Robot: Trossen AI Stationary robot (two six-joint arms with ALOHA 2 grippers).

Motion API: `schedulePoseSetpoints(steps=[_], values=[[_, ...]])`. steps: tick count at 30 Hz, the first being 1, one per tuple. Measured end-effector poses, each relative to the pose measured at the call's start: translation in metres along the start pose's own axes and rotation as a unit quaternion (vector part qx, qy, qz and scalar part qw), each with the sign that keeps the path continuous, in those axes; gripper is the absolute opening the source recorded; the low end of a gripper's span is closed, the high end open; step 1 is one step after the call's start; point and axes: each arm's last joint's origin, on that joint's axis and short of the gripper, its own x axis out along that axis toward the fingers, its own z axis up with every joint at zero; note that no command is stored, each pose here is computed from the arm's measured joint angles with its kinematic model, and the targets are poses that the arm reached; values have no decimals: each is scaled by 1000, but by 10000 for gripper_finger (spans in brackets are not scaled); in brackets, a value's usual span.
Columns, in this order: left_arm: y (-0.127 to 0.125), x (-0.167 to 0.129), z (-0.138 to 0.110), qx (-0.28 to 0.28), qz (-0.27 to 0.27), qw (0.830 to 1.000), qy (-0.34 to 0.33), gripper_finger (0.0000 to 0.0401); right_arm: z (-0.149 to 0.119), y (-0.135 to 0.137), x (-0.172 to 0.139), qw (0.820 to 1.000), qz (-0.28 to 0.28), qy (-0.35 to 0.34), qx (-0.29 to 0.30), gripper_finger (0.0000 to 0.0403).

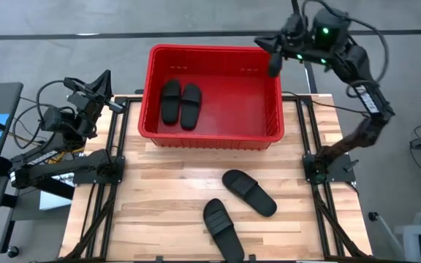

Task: Pick and place slides into bin
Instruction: Put the top slipper into the organizer bin

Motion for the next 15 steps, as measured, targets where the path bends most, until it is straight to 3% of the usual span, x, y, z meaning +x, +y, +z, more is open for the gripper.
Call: schedulePoseSetpoints(steps=[8,15], values=[[0,0,0,0,0,1000,0,0,-57,12,-49,995,-68,-30,63,0],[0,0,0,0,0,1000,0,0,-134,41,-71,985,-87,-29,144,0]])
